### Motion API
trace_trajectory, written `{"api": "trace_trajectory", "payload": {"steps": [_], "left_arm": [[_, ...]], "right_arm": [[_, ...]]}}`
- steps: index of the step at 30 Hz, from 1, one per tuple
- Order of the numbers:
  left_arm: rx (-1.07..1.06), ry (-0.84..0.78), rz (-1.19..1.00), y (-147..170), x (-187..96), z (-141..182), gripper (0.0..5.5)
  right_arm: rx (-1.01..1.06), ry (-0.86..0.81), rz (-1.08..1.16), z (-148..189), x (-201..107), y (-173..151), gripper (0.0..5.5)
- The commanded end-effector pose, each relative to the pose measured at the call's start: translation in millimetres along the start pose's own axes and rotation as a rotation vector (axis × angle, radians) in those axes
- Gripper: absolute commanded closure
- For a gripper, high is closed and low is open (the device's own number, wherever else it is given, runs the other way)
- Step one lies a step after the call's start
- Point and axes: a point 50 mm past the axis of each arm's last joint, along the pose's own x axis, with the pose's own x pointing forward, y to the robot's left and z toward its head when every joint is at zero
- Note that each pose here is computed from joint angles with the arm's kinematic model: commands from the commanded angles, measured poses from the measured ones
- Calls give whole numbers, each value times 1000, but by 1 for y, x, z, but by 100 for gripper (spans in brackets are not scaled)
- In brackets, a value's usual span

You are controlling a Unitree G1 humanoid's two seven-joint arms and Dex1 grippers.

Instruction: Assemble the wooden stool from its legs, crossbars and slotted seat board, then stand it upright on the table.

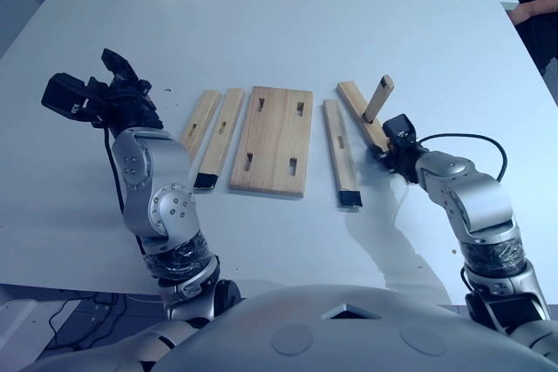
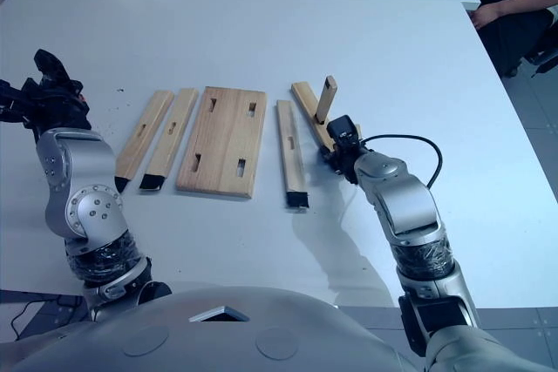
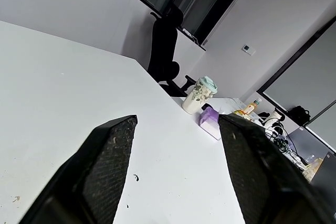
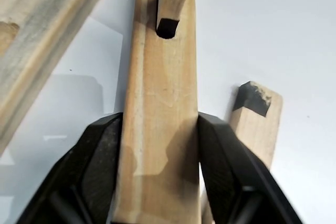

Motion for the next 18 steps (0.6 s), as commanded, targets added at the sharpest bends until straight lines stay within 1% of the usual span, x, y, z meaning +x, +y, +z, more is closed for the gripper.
{"api": "trace_trajectory", "payload": {"steps": [1,3,5,6,8,10,12,13,15,18], "left_arm": [[-23,13,20,1,-5,-3,264],[-8,23,20,4,-6,-2,264],[-1,51,3,4,-7,-4,264],[-23,68,-44,1,-7,-4,264],[-143,98,-191,-11,-8,-1,264],[-223,124,-347,-26,-7,3,264],[-255,138,-500,-42,-5,9,264],[-262,140,-567,-48,-4,13,264],[-261,157,-666,-58,-2,18,264],[-254,188,-790,-68,-2,26,264]], "right_arm": [[23,-40,14,16,-1,-13,339],[66,-138,32,40,-2,-25,339],[162,-258,67,74,-6,-46,340],[230,-321,110,93,-9,-57,344],[357,-464,239,130,-19,-74,344],[412,-580,366,157,-28,-81,344],[394,-632,454,167,-31,-79,344],[363,-631,476,168,-28,-76,344],[332,-631,512,164,-23,-73,344],[379,-648,550,154,-23,-71,344]]}}
